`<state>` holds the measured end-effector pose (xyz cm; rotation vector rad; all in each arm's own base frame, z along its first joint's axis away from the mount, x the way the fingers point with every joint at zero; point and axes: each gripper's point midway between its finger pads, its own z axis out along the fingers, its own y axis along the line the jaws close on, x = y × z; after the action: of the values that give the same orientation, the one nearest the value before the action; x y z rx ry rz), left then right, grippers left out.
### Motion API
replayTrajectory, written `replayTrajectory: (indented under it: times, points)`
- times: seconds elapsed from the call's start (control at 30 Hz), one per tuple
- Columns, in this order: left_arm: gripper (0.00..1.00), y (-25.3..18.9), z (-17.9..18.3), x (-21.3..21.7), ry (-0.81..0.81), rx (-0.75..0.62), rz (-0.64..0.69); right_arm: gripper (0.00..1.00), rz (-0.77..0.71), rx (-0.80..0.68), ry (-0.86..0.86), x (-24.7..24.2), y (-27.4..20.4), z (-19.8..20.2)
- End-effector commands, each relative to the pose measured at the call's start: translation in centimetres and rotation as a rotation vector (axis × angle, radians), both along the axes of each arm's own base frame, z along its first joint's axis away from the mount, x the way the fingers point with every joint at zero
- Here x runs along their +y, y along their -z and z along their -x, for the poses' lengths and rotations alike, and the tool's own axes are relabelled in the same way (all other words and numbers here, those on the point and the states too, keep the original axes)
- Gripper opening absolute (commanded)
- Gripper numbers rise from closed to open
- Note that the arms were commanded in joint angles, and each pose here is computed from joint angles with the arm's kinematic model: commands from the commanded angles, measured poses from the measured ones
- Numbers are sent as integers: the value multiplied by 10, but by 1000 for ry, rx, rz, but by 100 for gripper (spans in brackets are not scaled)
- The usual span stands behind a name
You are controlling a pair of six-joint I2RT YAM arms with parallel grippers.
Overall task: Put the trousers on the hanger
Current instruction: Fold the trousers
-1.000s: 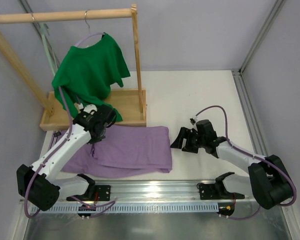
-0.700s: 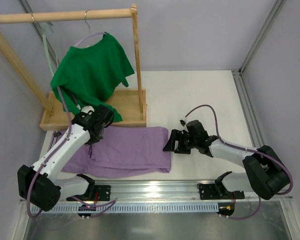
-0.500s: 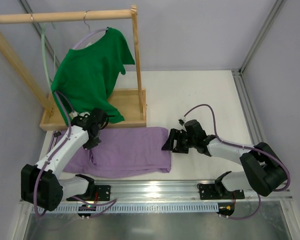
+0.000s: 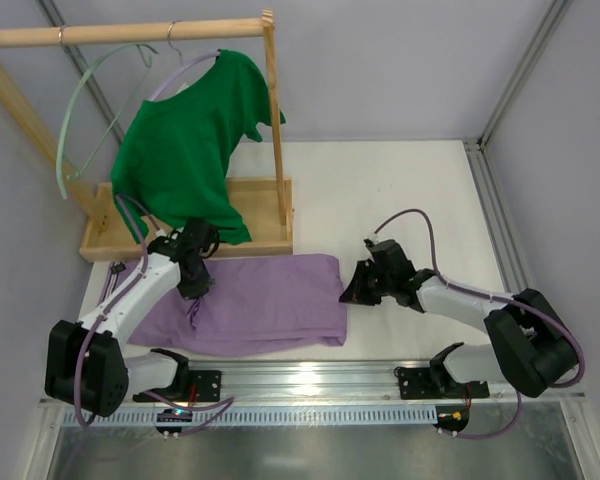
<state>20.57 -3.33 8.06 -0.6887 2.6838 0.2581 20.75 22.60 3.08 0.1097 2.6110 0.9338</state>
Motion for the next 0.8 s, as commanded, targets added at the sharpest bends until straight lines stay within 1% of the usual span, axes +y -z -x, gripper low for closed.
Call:
replayTrajectory:
  times: [0.0, 0.03, 0.07, 0.1, 0.13, 0.2, 0.23, 0.27, 0.3, 0.33, 0.37, 0.4, 0.43, 0.47, 0.5, 0.53, 0.57, 0.63, 0.67, 0.7, 0.73, 0.77]
  points:
    - [1, 6, -9, -28, 47, -39, 158, 4, 121, -49, 114, -34, -12, -20]
    - [1, 9, -11, -35, 48, -57, 197, 4, 172, 3, 140, -50, -5, -11]
    - [1, 9, -10, -50, 79, -66, 251, 4, 181, -9, 169, -60, -11, -13]
    - [1, 7, -11, -58, 79, -93, 281, 4, 220, -3, 247, -81, -9, -19]
    - [0, 10, -11, -69, 109, -106, 299, 4, 261, 30, 266, -96, -7, -11]
    - [1, 10, -13, -85, 132, -123, 337, 4, 285, 23, 367, -121, -16, -16]
    - [1, 14, -11, -100, 158, -120, 348, 4, 305, 45, 471, -144, -17, -18]
    - [0, 13, -19, -112, 171, -155, 364, 4, 305, 39, 501, -152, -20, -21]
    - [0, 13, -22, -121, 179, -161, 372, 4, 312, 34, 523, -159, -28, -22]
    - [0, 22, -18, -140, 203, -134, 385, 4, 371, 32, 577, -176, -29, -24]
    - [1, 16, -27, -157, 220, -164, 419, 4, 404, 47, 608, -189, -30, -24]
    - [1, 17, -28, -171, 236, -162, 435, 4, 423, 49, 626, -196, -36, -27]
    - [1, 16, -22, -191, 282, -156, 449, 4, 461, 97, 637, -205, -32, -18]
    - [1, 26, -21, -202, 293, -131, 438, 4, 494, 111, 674, -219, -32, -16]
    - [1, 17, -28, -219, 319, -157, 459, 4, 512, 121, 700, -229, -32, -14]
    - [1, 18, -22, -233, 356, -150, 457, 4, 519, 133, 718, -235, -33, -12]
    - [1, 27, -22, -240, 363, -124, 441, 4, 498, 141, 736, -238, -34, -12]
    - [1, 27, -25, -252, 382, -121, 440, 4, 467, 149, 766, -242, -42, -14]
    - [1, 35, -26, -252, 384, -105, 420, 8, 425, 149, 754, -234, -46, -16]
    - [1, 35, -27, -249, 380, -95, 399, 24, 400, 116, 737, -231, -53, -23]
    - [1, 35, -29, -246, 378, -102, 372, 34, 352, 104, 710, -222, -58, -26]
    - [1, 36, -30, -244, 381, -100, 359, 42, 335, 76, 705, -220, -63, -27]
